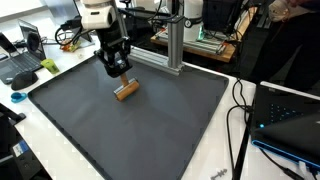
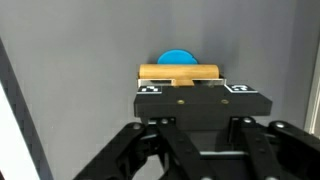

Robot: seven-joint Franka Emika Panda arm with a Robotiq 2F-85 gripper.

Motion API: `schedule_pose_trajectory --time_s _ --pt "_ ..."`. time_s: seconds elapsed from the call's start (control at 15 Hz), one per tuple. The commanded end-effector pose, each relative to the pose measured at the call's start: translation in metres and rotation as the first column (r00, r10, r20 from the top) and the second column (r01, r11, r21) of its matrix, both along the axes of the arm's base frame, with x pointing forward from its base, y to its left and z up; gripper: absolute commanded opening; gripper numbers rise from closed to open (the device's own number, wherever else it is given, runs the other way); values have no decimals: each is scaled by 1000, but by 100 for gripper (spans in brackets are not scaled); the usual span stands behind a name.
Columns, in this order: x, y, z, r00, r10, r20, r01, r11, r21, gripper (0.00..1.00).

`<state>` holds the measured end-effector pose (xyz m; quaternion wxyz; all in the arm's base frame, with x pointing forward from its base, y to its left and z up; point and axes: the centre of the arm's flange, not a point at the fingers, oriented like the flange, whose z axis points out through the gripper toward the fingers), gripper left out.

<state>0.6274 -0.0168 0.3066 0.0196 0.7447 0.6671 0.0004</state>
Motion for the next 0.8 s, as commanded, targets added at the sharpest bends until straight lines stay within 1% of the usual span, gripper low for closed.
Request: schedule_pose_trajectory --time_s 0.0,0.4,0.6,0.73 --pt "-16 -20 -26 999 -15 -47 12 999 -51 22" --pt "-19 -36 -32 998 -23 -63 17 996 -91 22" --pt "-12 -24 -23 999 -19 -48 17 999 -45 22" --pt "-9 -14 -17 999 -11 -35 10 1000 -30 22"
